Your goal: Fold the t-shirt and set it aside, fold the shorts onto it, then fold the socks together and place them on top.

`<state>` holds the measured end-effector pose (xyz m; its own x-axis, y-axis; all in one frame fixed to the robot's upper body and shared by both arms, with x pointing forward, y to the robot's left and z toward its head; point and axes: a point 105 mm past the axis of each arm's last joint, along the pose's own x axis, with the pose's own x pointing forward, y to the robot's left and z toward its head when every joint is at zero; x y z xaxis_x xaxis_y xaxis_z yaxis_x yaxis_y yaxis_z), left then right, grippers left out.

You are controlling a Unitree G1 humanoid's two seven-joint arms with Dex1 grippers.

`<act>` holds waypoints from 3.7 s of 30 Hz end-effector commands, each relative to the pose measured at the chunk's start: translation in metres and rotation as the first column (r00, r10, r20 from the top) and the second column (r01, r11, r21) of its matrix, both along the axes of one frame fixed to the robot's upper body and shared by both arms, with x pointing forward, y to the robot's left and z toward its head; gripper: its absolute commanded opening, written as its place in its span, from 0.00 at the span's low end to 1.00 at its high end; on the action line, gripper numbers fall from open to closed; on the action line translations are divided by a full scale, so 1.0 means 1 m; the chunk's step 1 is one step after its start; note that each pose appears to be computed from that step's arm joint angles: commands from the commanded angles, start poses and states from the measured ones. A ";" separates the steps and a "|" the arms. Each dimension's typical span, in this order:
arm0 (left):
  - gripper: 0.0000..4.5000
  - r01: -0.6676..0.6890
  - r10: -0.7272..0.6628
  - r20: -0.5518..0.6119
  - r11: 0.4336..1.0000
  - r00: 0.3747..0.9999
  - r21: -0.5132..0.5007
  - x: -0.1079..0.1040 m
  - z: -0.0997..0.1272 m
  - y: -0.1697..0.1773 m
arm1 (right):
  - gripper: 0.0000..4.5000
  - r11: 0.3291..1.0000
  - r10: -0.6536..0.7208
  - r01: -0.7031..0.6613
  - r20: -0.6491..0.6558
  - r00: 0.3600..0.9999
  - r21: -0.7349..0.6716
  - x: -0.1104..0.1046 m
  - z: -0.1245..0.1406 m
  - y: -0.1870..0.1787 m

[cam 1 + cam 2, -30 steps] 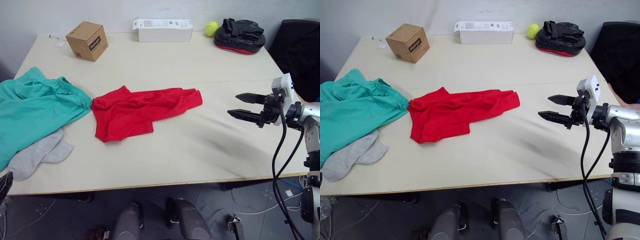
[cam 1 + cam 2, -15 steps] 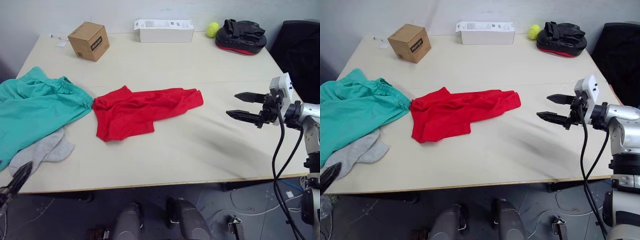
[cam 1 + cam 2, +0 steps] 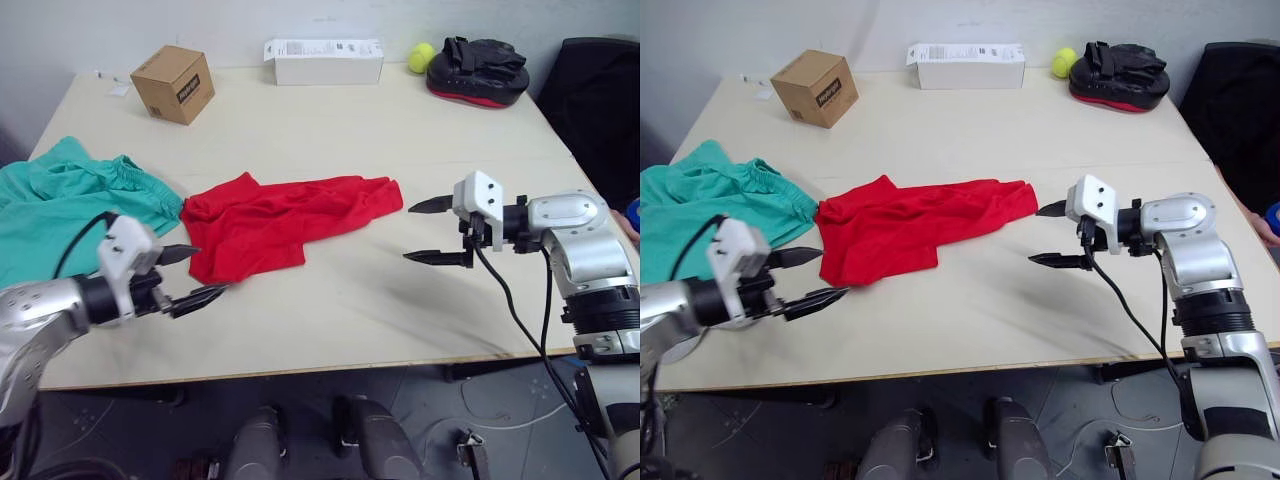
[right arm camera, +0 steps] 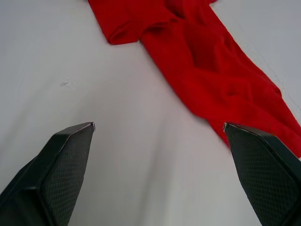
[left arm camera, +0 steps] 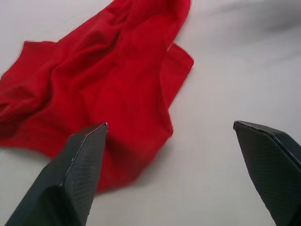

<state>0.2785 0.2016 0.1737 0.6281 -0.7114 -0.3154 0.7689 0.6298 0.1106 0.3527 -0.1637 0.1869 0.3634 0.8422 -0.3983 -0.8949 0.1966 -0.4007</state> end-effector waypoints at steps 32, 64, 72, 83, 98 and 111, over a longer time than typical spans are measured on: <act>0.44 0.182 -0.170 -0.144 0.980 0.975 0.076 0.081 -0.032 -0.067 | 1.00 0.995 -0.026 0.019 0.072 0.997 0.095 -0.012 0.010 0.012; 0.01 0.541 -0.401 -0.462 0.811 0.791 0.222 -0.058 -0.063 0.003 | 1.00 0.980 0.102 -0.070 0.167 0.981 -0.189 0.030 -0.003 0.028; 0.01 0.576 -0.371 -0.546 0.771 0.751 0.270 -0.082 -0.075 0.028 | 1.00 0.985 0.108 -0.095 0.092 0.990 -0.142 0.035 0.004 0.039; 0.01 0.540 -0.353 -0.507 0.791 0.787 0.288 -0.081 -0.079 0.029 | 1.00 0.989 -0.145 0.139 -0.201 0.969 -0.040 0.061 -0.004 0.033; 0.00 0.519 -0.354 -0.483 0.812 0.801 0.266 -0.079 -0.076 0.024 | 0.07 0.992 -0.123 0.129 -0.273 0.954 0.004 0.059 -0.015 0.043; 0.00 0.514 -0.347 -0.516 0.828 0.783 0.225 -0.090 -0.074 0.031 | 0.01 0.992 0.129 -0.126 -0.140 0.982 0.031 0.016 -0.008 0.026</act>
